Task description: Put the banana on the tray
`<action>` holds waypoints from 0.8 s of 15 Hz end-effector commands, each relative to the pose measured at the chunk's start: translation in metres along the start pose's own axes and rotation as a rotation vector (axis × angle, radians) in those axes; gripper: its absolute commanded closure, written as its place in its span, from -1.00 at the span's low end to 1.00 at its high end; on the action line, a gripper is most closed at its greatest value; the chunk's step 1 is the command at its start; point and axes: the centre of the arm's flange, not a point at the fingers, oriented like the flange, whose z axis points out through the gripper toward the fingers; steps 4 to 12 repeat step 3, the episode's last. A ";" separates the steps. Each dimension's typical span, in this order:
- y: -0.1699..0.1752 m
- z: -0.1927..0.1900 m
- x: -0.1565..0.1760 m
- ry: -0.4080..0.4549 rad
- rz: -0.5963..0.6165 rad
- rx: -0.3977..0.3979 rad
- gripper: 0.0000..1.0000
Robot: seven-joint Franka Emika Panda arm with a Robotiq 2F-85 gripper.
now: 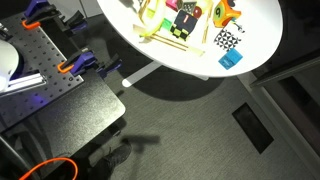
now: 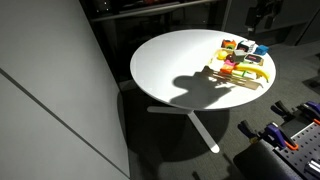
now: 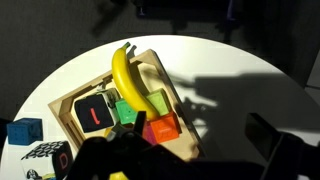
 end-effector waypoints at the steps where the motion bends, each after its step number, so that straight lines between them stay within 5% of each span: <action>1: 0.000 0.000 0.000 0.000 0.000 0.000 -1.00; 12: 0.000 0.000 0.000 0.000 0.000 0.000 -1.00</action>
